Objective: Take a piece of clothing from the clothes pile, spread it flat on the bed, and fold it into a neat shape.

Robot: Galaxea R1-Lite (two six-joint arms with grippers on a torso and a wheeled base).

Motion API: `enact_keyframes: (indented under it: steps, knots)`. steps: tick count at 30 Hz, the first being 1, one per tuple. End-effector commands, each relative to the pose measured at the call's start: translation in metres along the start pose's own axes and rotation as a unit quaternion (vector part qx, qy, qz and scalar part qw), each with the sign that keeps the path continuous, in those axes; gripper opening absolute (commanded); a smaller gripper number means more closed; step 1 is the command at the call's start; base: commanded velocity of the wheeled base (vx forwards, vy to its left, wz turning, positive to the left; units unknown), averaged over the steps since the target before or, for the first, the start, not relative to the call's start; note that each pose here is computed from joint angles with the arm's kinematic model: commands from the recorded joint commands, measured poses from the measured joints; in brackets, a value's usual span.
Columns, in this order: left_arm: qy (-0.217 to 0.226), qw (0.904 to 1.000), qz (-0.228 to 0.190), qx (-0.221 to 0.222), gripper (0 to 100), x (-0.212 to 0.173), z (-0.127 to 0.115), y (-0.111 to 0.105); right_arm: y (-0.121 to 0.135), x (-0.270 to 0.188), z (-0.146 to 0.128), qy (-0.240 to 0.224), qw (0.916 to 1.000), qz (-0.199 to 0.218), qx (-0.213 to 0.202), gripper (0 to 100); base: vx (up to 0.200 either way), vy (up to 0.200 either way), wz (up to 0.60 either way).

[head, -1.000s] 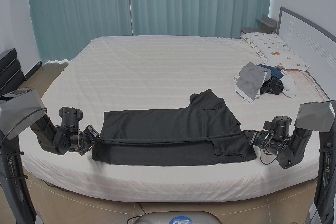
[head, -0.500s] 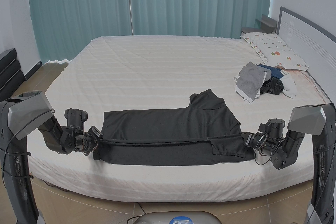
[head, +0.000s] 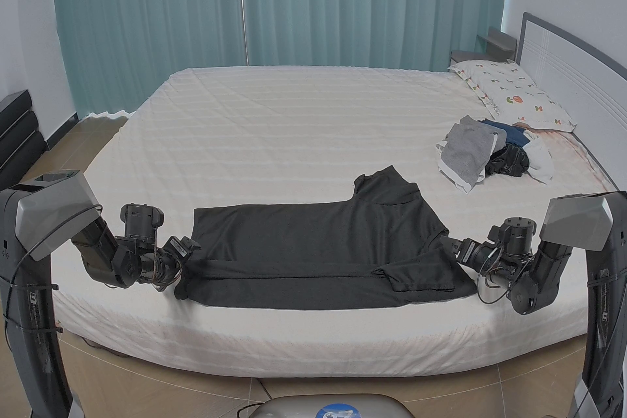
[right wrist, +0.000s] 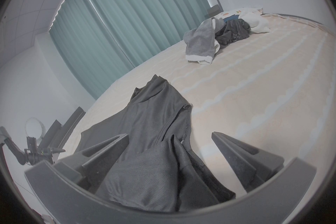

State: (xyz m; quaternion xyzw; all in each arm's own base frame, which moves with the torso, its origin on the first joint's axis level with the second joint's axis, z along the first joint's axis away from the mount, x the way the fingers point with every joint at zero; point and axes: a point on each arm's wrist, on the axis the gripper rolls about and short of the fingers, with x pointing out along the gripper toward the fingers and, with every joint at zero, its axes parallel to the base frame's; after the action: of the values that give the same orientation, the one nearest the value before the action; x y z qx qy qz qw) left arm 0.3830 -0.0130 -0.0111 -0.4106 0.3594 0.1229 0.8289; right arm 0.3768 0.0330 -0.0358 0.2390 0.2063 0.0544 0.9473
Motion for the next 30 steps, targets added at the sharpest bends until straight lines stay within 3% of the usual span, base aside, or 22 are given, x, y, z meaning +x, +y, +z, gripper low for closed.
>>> enact_keyframes:
  steps: [1,8,10,14,16,20,30]
  knots:
    - [-0.005,1.0,-0.007,-0.004,100,-0.011,0.005,-0.002,0.015,-0.031,0.023,-0.023,0.9995,0.002,0.022,100,0.0,0.0,0.0]
    - [-0.01,0.9995,-0.012,-0.027,100,-0.035,0.007,-0.001,0.041,-0.092,0.013,0.016,0.9947,0.008,0.101,100,0.0,0.0,0.0]
    - [-0.012,0.9976,-0.018,-0.065,100,-0.039,0.01,-0.001,0.049,-0.102,0.007,0.033,0.9877,0.012,0.152,100,0.0,0.0,0.0]
    - [0.03,0.9955,-0.04,-0.081,100,-0.052,0.011,0.007,0.051,-0.098,-0.012,0.072,0.9758,0.006,0.206,100,0.0,0.0,0.0]
    - [0.057,0.9937,-0.051,-0.083,100,-0.056,0.007,0.01,0.051,-0.091,-0.028,0.097,0.9729,-0.002,0.21,100,0.2,0.0,0.0]
    - [0.064,0.9933,-0.049,-0.082,100,-0.056,0.005,0.012,0.059,-0.091,-0.046,0.126,0.9716,-0.007,0.2,100,0.15,0.0,0.0]
    - [0.065,0.9936,-0.049,-0.078,100,-0.055,0.003,0.012,0.054,-0.089,-0.06,0.137,0.9695,-0.036,0.2,100,0.0,0.0,0.0]
